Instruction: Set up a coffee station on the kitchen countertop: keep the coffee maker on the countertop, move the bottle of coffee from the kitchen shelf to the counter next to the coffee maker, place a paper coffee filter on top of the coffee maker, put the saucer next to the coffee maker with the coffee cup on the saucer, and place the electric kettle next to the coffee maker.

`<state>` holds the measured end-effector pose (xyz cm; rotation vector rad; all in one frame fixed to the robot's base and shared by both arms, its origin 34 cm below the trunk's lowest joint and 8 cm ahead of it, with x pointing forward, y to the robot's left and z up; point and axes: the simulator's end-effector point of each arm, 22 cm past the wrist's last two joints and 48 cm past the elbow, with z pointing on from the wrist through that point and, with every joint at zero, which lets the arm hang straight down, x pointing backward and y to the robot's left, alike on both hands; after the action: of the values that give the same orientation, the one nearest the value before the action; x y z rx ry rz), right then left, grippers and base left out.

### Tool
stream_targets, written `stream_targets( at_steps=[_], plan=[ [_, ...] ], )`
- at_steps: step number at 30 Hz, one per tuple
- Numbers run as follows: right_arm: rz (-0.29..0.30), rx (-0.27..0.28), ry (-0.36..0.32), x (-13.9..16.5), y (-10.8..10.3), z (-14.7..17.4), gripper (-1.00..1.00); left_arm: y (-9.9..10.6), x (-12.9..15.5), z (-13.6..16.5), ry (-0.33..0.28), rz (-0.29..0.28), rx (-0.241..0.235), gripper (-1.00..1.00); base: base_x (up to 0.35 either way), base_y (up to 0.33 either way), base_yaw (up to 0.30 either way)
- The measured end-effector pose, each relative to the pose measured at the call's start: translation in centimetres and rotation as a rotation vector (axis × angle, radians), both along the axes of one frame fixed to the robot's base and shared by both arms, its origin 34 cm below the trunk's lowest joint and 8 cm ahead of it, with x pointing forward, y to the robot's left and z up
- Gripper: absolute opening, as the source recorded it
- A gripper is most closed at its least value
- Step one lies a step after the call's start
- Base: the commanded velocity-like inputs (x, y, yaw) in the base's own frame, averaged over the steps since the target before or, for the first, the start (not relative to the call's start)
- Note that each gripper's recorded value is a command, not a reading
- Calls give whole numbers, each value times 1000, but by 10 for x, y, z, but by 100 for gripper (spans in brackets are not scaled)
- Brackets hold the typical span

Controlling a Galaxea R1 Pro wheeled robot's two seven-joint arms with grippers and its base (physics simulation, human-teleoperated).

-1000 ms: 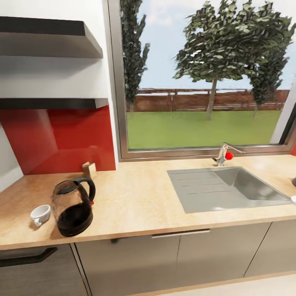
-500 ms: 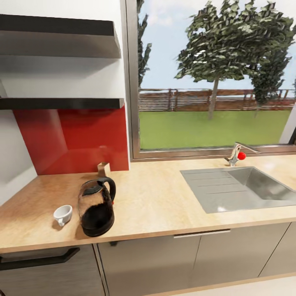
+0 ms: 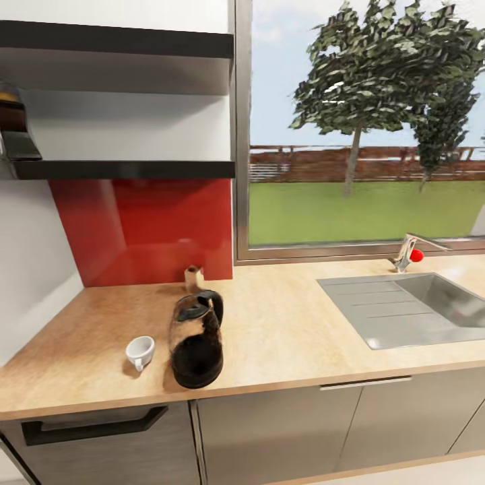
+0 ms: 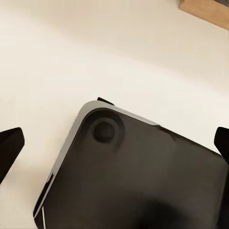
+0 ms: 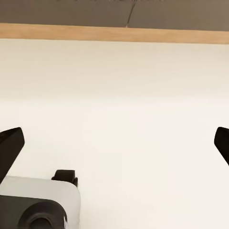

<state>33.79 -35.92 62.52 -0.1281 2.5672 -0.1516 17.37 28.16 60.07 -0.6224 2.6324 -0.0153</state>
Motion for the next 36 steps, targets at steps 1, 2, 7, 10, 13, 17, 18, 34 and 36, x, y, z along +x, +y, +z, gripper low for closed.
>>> stream_targets(
  at_steps=[1, 2, 7, 10, 13, 17, 18, 34, 36],
  plan=[
    [0, 0, 2, 0, 0, 0, 100, 0, 0, 0, 0, 0, 0, 100, 0, 338, 0],
    [0, 0, 3, -1, 0, 0, 100, 0, 0, 0, 0, 0, -1, 100, 0, 338, 0],
    [0, 1, 8, -1, 1, -1, 100, -10, 0, 0, 1, -36, -10, 100, 0, 338, 0],
    [3, 1, 9, -2, 0, -1, 100, -18, 0, -1, 5, -82, -13, 100, 0, 339, 0],
    [4, 2, 10, -2, 1, -1, 100, -18, 0, -1, 7, -89, -12, 100, 0, 339, 0],
    [10, 9, 11, -2, 7, -2, 100, -18, 0, -1, 6, -94, -11, 100, 0, 340, 0],
    [13, 15, 12, -2, 12, -3, 100, -18, 0, -1, 6, -95, -11, 100, 0, 340, 0],
    [23, 27, 74, -16, 28, -11, 100, -10, 6, 1, -11, -114, 6, 100, 27, 280, 0],
    [-10, 20, 43, -11, 12, -7, 100, -6, 8, 1, -12, -109, 12, 100, 0, 2, 0]
  ],
)
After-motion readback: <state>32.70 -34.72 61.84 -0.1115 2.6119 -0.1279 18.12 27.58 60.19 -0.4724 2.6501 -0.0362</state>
